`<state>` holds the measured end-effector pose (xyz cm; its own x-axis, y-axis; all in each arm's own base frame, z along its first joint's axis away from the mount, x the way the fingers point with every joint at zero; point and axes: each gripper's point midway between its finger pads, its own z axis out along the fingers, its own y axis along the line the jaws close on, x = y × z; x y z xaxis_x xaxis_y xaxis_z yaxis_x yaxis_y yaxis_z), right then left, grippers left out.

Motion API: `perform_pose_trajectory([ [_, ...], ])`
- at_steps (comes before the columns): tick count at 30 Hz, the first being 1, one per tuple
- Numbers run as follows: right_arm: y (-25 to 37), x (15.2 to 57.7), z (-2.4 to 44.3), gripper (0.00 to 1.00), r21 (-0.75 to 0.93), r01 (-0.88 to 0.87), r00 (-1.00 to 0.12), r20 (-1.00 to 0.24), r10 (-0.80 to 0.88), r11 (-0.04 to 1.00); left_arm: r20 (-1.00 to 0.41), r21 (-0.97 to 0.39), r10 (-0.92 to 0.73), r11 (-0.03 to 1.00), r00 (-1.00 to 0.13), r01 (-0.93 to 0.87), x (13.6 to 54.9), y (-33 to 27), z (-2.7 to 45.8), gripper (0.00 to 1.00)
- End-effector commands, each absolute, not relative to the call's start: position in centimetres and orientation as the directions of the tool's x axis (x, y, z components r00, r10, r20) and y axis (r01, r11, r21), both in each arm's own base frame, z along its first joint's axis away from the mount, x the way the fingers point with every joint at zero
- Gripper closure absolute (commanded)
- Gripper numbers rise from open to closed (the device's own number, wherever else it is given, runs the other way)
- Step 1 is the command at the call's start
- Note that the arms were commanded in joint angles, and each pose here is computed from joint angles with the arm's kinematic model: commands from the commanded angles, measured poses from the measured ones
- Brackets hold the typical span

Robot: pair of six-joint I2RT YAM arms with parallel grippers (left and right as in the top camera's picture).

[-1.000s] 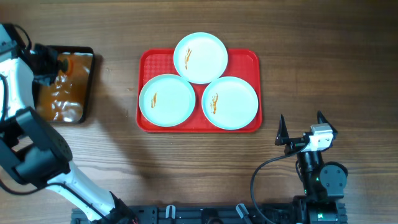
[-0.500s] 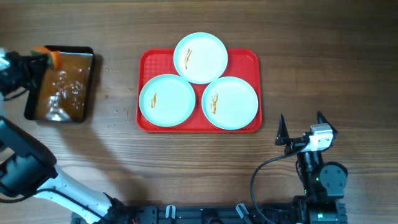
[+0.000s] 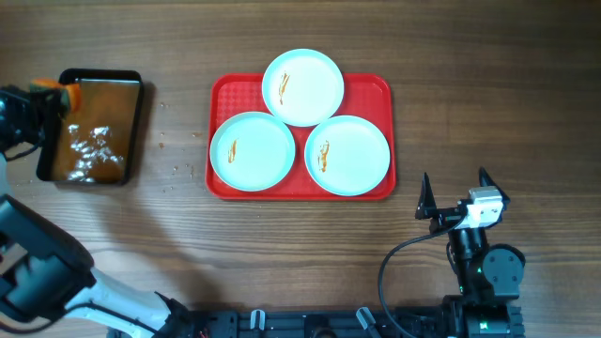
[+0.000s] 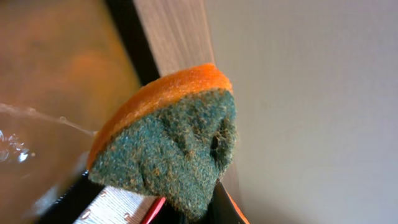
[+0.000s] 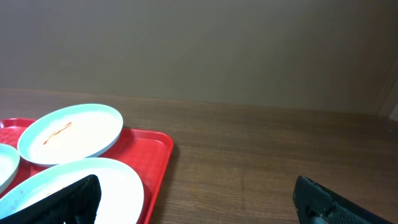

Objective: Clean dirty plates on tray and stack at the side
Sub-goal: 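Lift the sponge from the water with the left gripper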

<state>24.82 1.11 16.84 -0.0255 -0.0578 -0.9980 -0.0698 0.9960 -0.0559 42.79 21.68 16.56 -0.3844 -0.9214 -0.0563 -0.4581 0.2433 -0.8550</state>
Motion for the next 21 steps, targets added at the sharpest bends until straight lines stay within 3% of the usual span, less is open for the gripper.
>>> perform_pose_trajectory([
  [1, 0.8, 24.8, 17.0, 0.0, -0.07, -0.055, -0.02, -0.997, -0.071, 0.996, -0.16, -0.759, -0.902, 0.372, -0.401, -0.534, 43.2, 21.1, 13.8, 0.96],
  [4, 0.8, 24.8, 17.0, 0.0, -0.07, -0.055, -0.02, -0.997, -0.071, 0.996, -0.102, -0.664, -0.9, 0.378, -0.423, -0.645, 42.7, 20.1, 7.1, 0.96],
  [6, 0.8, 24.8, 17.0, 0.0, -0.07, -0.055, -0.02, -0.997, -0.071, 0.996, -0.071, -0.672, -0.896, 0.367, -0.438, -0.643, 42.8, 19.6, 6.1, 0.96],
  [9, 0.8, 24.8, 17.0, 0.0, -0.07, -0.055, -0.02, -0.997, -0.071, 0.996, -0.154, -0.718, -0.882, 0.409, -0.445, -0.563, 43.6, 20.3, 10.8, 0.96],
  [14, 0.8, 24.8, 17.0, 0.0, -0.07, -0.055, -0.02, -0.997, -0.071, 0.996, -0.417, -0.724, -0.826, 0.554, -0.379, -0.411, 44.0, 20.4, 22.4, 0.96],
  [15, 0.8, 24.8, 17.0, 0.0, -0.07, -0.055, -0.02, -0.997, -0.071, 0.996, -0.463, -0.672, -0.799, 0.598, -0.383, -0.437, 43.9, 20.6, 22.0, 0.96],
  [17, 0.8, 24.8, 17.0, 0.0, -0.07, -0.055, -0.02, -0.997, -0.071, 0.996, -0.438, -0.622, -0.805, 0.592, -0.399, -0.512, 43.9, 20.6, 18.9, 0.96],
  [19, 0.8, 24.8, 17.0, 0.0, -0.07, -0.055, -0.02, -0.997, -0.071, 0.996, -0.334, -0.599, -0.825, 0.559, -0.456, -0.573, 44.1, 19.6, 12.1, 0.96],
  [21, 0.8, 24.8, 17.0, 0.0, -0.07, -0.055, -0.02, -0.997, -0.071, 0.996, -0.251, -0.592, -0.837, 0.53, -0.486, -0.608, 44.0, 19.2, 8.3, 0.96],
])
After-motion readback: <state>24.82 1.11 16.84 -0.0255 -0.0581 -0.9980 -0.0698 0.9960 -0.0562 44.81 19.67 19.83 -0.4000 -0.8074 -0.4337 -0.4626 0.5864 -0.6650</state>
